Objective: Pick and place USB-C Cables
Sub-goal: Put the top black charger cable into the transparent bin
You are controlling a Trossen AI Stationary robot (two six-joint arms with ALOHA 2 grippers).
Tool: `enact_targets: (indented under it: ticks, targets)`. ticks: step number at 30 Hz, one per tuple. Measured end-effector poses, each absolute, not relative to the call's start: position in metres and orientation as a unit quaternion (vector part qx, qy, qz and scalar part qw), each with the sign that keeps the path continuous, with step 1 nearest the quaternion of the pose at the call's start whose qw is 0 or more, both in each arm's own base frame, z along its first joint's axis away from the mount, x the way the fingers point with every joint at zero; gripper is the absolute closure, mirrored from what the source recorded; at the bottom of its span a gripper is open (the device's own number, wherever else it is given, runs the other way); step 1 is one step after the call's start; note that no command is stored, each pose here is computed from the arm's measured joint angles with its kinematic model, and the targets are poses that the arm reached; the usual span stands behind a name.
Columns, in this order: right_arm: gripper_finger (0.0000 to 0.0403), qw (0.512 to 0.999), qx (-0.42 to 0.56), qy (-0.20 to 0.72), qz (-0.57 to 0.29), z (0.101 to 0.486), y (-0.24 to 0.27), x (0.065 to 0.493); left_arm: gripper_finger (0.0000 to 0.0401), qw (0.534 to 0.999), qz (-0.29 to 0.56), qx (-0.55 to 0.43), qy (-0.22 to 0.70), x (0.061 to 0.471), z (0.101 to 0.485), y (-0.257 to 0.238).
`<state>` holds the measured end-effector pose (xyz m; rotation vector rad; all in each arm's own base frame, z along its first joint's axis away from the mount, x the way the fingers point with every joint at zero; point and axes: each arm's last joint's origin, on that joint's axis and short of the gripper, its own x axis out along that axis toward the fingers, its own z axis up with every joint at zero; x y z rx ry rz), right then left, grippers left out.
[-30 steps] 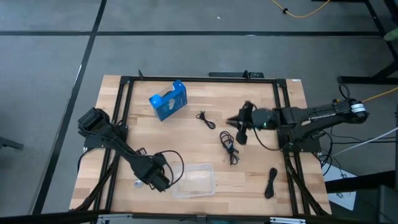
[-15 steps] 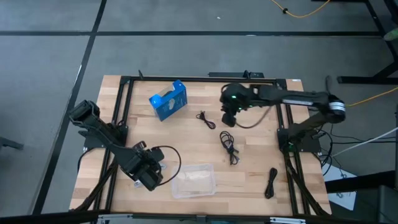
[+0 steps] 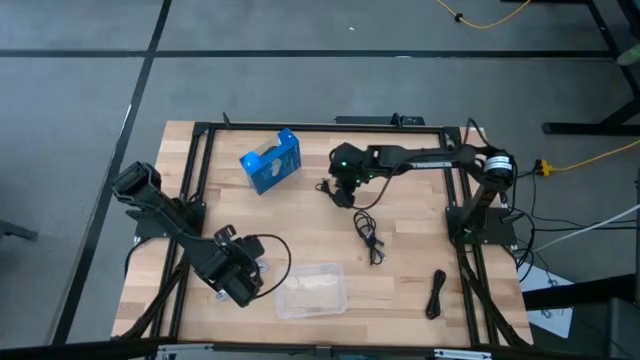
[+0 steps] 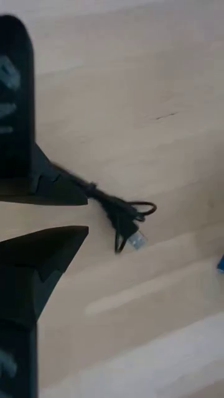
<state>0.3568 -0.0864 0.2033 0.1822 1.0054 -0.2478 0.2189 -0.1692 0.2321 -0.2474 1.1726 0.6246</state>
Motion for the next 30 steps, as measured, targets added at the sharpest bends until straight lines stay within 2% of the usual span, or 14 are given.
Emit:
enact_targets:
  ticks: [5,10,30]
  targets:
    - [0.0334,0.852,0.144,0.477,-0.160,0.192,-0.087,0.362,0.0258,0.788,0.294,-0.108,0.530,0.220,0.233,-0.169]
    - [0.0334,0.846,0.131,0.474,-0.204,0.187,-0.091,0.363,0.0258,0.792,0.296,-0.107,0.524,0.220,0.233,-0.169]
    - [0.0334,0.846,0.152,0.472,-0.197,0.186,-0.089,0.364,0.0258,0.802,0.287,-0.123,0.509,0.224,0.233,-0.171]
